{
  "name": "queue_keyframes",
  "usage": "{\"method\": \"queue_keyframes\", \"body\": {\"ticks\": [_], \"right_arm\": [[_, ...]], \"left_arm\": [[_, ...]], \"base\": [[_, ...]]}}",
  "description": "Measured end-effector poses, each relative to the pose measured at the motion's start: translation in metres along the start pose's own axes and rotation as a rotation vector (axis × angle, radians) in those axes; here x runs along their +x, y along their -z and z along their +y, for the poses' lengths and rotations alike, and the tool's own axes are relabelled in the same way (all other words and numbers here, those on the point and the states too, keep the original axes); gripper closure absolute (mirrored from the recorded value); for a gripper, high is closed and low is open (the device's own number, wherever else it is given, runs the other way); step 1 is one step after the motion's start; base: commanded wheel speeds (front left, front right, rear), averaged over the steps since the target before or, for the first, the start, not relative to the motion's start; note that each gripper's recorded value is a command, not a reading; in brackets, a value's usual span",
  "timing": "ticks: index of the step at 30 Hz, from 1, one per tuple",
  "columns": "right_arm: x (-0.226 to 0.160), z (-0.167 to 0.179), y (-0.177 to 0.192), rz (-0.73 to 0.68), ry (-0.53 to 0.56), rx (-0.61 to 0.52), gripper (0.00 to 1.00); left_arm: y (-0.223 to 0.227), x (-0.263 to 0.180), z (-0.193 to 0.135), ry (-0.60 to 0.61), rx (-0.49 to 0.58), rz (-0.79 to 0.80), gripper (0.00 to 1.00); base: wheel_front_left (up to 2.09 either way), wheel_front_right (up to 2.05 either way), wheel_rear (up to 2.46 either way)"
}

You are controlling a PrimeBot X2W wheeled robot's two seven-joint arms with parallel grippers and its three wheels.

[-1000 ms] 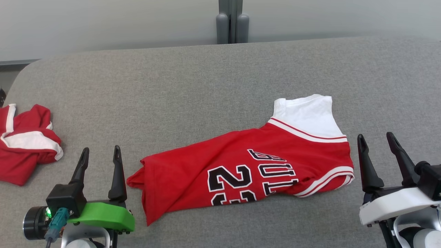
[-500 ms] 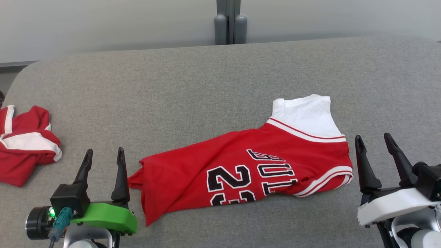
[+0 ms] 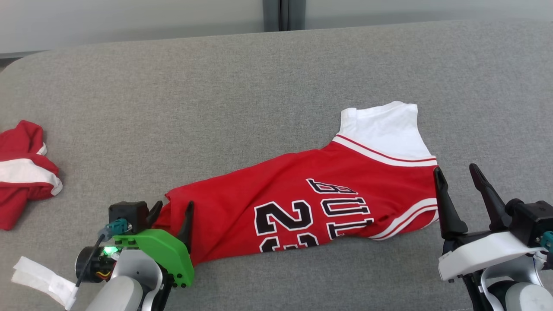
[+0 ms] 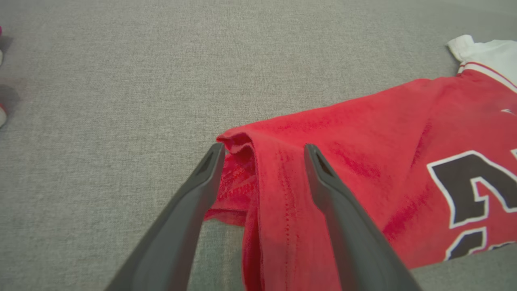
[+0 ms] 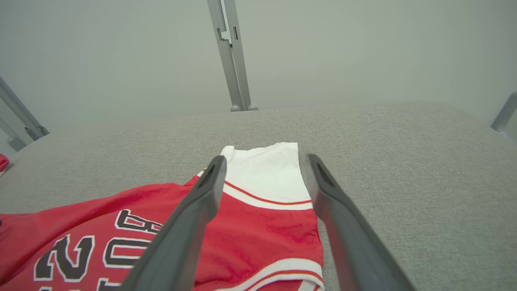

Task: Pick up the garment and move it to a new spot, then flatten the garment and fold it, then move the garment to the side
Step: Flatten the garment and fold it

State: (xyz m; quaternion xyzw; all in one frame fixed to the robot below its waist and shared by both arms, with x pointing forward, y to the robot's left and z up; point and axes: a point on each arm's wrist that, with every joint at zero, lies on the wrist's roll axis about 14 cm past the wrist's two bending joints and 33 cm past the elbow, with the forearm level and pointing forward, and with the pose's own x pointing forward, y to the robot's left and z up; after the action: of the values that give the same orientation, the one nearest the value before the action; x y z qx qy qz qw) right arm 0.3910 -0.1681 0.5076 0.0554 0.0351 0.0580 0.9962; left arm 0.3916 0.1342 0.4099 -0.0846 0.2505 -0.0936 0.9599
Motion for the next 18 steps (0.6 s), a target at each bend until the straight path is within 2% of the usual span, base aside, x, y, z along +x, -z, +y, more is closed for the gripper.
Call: {"method": "queue_keyframes", "body": {"ticks": [1, 2, 9, 18], "right_arm": [[0.000, -0.001, 0.002, 0.005, 0.003, 0.001, 0.00], [0.000, -0.002, 0.003, 0.007, 0.006, 0.002, 0.00], [0.002, -0.009, 0.003, 0.002, 0.030, 0.003, 0.00], [0.000, -0.018, 0.004, 0.000, 0.057, 0.004, 0.00]], "left_arm": [[0.002, 0.003, 0.000, 0.001, -0.006, 0.011, 0.07], [0.004, 0.006, -0.001, 0.011, -0.014, 0.023, 1.00], [0.000, 0.020, -0.006, 0.049, -0.032, 0.033, 1.00], [-0.089, 0.042, -0.024, 0.110, 0.131, -0.259, 1.00]], "base": [[0.00, 0.00, 0.00], [0.00, 0.00, 0.00], [0.00, 0.00, 0.00], [0.00, 0.00, 0.00]]}}
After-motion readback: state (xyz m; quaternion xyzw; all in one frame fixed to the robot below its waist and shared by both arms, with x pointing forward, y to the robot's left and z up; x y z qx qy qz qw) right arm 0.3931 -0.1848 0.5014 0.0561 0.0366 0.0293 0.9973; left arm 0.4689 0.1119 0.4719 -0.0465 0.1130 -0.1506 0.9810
